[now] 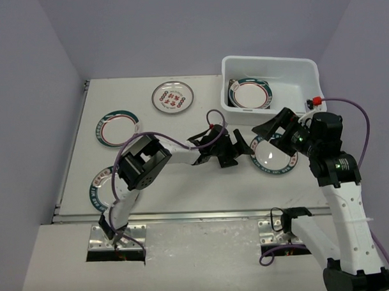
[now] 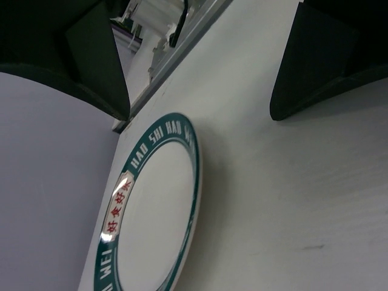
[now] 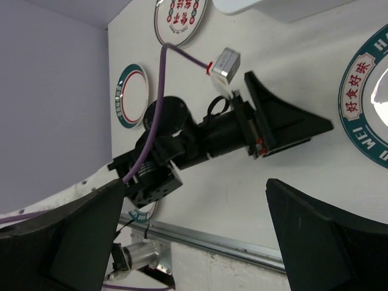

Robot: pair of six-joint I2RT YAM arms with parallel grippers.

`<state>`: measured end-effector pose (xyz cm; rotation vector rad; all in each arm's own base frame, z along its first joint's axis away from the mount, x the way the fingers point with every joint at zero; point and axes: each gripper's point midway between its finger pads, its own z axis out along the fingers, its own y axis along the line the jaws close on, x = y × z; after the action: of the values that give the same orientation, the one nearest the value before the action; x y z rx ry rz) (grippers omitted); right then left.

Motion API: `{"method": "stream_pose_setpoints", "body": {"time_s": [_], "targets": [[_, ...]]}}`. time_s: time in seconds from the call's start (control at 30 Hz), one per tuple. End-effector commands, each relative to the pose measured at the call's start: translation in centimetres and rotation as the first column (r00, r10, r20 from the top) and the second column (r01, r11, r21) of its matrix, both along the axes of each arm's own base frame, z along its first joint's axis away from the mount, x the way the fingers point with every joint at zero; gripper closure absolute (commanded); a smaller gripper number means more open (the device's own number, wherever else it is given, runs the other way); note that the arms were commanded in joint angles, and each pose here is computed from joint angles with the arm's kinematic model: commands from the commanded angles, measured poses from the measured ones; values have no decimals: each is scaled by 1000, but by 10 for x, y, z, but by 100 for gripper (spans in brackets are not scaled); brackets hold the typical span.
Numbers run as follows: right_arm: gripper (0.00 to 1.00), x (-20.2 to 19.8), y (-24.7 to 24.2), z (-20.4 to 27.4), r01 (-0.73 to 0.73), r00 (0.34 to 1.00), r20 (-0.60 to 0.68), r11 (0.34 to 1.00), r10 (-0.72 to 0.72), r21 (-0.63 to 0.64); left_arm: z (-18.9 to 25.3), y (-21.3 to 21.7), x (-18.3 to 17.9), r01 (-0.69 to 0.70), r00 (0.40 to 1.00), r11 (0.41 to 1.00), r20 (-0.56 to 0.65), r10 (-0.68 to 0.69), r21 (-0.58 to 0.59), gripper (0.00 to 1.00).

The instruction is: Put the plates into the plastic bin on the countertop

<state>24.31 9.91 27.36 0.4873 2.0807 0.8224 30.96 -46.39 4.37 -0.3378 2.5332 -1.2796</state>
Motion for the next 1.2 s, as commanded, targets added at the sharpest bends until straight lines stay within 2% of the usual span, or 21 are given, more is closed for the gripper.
{"method": "stream_pose_setpoints", "body": {"time_s": [0.0, 0.13, 0.23, 0.3, 0.47, 0.57, 0.63, 0.73, 0.8, 0.9, 1.03, 1.17], "targets": [[1, -7, 10, 10, -25, 999, 28, 997, 23, 75, -12, -27, 23, -45, 999, 999, -11, 45, -30, 2], [1, -14, 13, 12, -36, 999, 26, 994, 34, 101, -46, -36, 26, -27, 996, 999, -79, 29, 29, 10], [1, -17, 12, 16, -34, 999, 41, 995, 30, 94, -71, -27, 23, -26, 992, 993, -118, 40, 117, 25], [1, -18, 8, 19, -21, 999, 51, 997, 17, 78, -77, -23, 23, -36, 992, 990, -118, 52, 133, 44], [1, -20, 6, 22, -11, 998, 60, 998, 7, 65, -86, -28, 17, 7, 990, 994, -139, 9, 113, 84], [1, -20, 7, 20, -14, 999, 47, 997, 11, 69, -85, -35, 18, 30, 991, 995, -131, -18, 92, 100], [1, -19, 6, 18, -13, 999, 42, 998, 10, 68, -83, -36, 18, 39, 993, 996, -118, -29, 82, 100], [1, -17, 4, 7, 0, 1000, 22, 999, -1, 52, -56, -42, 22, 60, 998, 998, -24, -59, 7, 100], [1, -15, 0, -1, 4, 1000, 15, 1000, -4, 21, -25, -45, 18, 109, 992, 991, 66, -104, -80, 100], [1, -13, -5, -6, 3, 1000, 23, 999, -2, -36, 25, -35, 9, 158, 979, 979, 153, -139, -127, 100], [1, -5, -18, -7, 12, 999, 46, 989, -5, -150, 93, 14, -17, 221, 939, 971, 290, -186, -95, 100], [1, 2, -19, -30, -68, 997, -57, 971, 56, -228, 138, 65, -39, 236, 910, 970, 360, -204, -48, 100]]}}
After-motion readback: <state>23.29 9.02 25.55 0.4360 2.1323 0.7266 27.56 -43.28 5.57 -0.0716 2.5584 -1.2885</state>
